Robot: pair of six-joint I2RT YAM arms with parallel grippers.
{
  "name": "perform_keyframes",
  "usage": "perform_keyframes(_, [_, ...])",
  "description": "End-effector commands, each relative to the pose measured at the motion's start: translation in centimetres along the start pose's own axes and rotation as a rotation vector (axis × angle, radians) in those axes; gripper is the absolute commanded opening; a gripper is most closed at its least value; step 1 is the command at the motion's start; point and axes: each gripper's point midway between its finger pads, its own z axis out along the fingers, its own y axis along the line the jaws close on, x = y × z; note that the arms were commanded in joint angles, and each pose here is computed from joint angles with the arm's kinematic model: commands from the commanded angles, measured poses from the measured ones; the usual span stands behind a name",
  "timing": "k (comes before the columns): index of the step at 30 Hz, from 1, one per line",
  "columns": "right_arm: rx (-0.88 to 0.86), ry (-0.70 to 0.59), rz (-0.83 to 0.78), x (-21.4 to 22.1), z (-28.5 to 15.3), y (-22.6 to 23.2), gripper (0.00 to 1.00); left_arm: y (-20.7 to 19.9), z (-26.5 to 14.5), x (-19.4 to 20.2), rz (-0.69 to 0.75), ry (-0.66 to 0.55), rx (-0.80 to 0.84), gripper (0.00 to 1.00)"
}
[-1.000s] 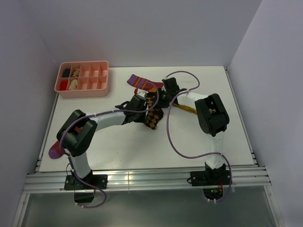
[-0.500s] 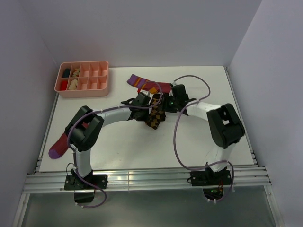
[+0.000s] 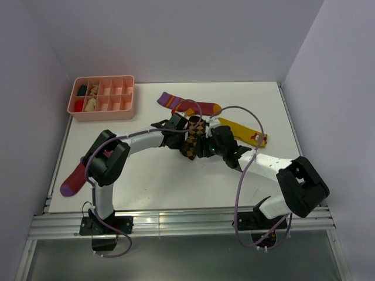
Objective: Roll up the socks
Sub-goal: Roll the sock at the center of the board.
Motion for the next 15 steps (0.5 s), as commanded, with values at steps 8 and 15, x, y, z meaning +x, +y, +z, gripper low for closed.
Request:
perform_keyframes(8, [-0.042,-0.005,-0.113,0.9,3.1,3.5,0.55,1.9,1.2,4.3,0.047,0.146,-0.062,0.0])
perform_keyframes(15, [-0.001,0.069,-0.088,3.2,4.5,2.3,0.32,1.5,0.9,3.9,0.052,0.129,-0.039,0.0])
